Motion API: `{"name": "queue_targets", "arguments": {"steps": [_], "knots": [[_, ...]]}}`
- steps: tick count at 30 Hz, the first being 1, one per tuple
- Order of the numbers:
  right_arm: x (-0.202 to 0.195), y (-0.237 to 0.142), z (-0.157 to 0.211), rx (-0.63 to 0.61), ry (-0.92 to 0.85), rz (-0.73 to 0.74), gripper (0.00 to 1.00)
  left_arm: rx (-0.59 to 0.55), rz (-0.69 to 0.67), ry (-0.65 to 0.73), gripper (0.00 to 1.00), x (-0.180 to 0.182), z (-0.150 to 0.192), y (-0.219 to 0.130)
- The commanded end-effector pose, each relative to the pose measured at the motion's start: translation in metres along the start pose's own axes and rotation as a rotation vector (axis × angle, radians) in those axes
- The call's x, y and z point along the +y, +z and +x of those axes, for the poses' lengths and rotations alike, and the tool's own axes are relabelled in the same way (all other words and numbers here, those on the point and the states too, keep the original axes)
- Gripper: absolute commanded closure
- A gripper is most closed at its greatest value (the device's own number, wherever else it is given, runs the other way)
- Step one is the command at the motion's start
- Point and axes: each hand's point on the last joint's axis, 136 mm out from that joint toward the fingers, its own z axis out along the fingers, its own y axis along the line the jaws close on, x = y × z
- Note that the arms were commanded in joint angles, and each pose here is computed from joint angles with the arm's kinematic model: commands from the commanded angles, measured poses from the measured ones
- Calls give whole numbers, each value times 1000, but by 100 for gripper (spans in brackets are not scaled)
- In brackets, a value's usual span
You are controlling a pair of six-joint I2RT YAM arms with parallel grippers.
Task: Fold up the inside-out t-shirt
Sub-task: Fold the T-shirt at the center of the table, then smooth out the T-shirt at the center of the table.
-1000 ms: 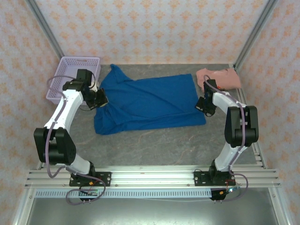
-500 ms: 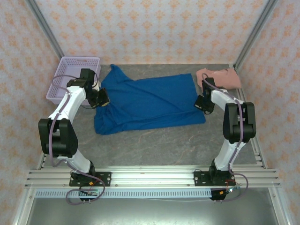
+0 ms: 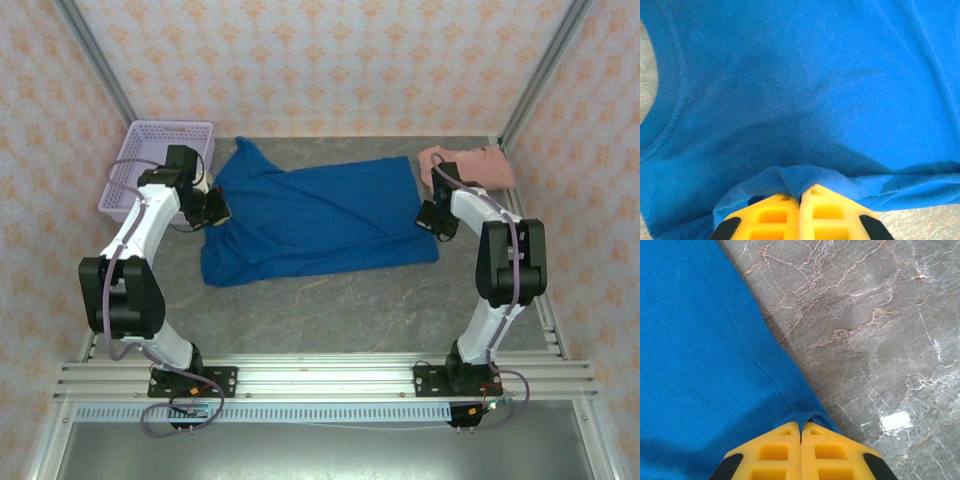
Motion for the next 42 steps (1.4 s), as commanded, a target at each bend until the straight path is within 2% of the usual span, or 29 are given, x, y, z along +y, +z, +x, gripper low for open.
{"name": "queue_targets", "arguments": {"steps": [1, 8, 17, 20, 22, 24, 26, 30, 32, 35, 38, 42], "knots": [[0, -18, -5, -32, -21, 7, 100, -63, 6, 33, 100, -3, -6, -29], [1, -11, -7, -25, -19, 14, 100, -45, -2, 12, 100, 3, -9, -14], [5, 10, -11, -12, -10, 7, 100, -16, -3, -40, 100, 2, -31, 17], [12, 8, -19, -23, -14, -17, 93, -5, -19, -52, 99, 3, -41, 27], [17, 2, -26, -44, -20, -30, 85, -9, -54, -60, 97, 8, -48, 33], [21, -6, -33, -65, -22, -43, 79, -10, -73, -68, 90, 11, -55, 39], [24, -15, -39, -91, -24, -54, 73, -12, -93, -74, 78, 13, -62, 43], [25, -36, -41, -141, -20, -78, 66, -27, -142, -68, 61, 16, -81, 46], [30, -47, -35, -157, -31, -116, 64, -40, -163, -51, 56, 15, -86, 38], [69, -67, -9, -190, -164, -254, 61, -86, -146, -46, 52, 11, -77, 12], [139, -89, 41, -229, -442, -422, 58, -128, -80, -82, 50, 14, -43, 0], [231, -104, 121, -270, -843, -587, 53, -181, -117, -139, 49, 50, 6, 3]]}}
